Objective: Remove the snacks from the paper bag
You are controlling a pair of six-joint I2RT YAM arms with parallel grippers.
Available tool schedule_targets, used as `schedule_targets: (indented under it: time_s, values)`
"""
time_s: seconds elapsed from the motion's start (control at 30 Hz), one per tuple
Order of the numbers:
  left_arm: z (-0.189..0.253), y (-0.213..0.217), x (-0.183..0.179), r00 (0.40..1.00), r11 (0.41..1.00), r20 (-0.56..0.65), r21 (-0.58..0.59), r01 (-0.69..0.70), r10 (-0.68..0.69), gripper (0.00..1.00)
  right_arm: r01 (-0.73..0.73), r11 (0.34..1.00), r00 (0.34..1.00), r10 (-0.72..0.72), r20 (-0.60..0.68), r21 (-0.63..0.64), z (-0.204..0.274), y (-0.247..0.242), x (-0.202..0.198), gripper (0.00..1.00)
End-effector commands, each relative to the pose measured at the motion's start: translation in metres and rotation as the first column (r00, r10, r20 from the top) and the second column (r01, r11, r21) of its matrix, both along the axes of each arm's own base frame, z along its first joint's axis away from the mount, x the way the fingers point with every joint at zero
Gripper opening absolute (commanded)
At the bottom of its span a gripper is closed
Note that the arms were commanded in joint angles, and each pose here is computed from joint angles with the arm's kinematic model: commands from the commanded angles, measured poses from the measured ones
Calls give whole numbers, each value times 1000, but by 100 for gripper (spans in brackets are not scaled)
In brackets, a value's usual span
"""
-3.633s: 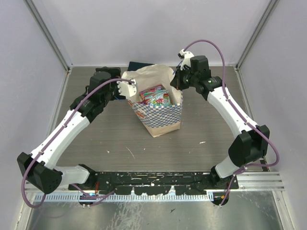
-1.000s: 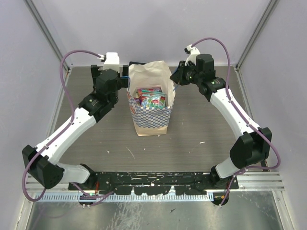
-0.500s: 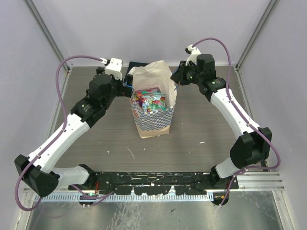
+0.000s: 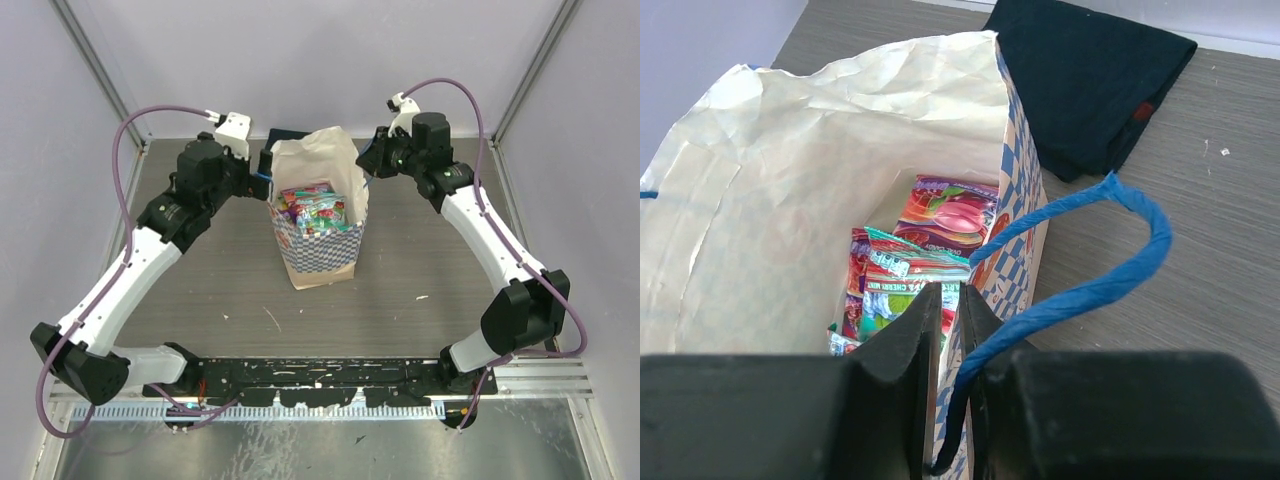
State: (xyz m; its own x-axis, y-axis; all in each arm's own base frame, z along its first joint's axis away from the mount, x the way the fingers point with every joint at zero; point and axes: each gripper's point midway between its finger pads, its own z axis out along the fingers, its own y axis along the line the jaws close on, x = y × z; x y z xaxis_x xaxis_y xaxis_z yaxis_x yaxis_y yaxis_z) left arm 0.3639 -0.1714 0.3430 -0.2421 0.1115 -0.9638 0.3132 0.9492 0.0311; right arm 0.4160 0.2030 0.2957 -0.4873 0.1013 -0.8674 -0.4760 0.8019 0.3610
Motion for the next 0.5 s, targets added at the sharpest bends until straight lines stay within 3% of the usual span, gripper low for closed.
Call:
schedule_targets:
  time_s: [0.0, 0.27, 0.47]
  values:
    - [5, 9, -35, 992, 992, -71, 62, 108, -104, 98, -7, 1000, 995, 5, 103, 11, 32, -6, -5, 19]
    - [-35, 36, -82, 960, 962, -243, 201, 186, -135, 98, -26, 999, 996, 23, 83, 30, 23, -2, 0, 20]
    - [-26, 43, -90, 958, 951, -242, 229, 210, -153, 98, -37, 999, 996, 34, 77, 39, 21, 0, 1, 20]
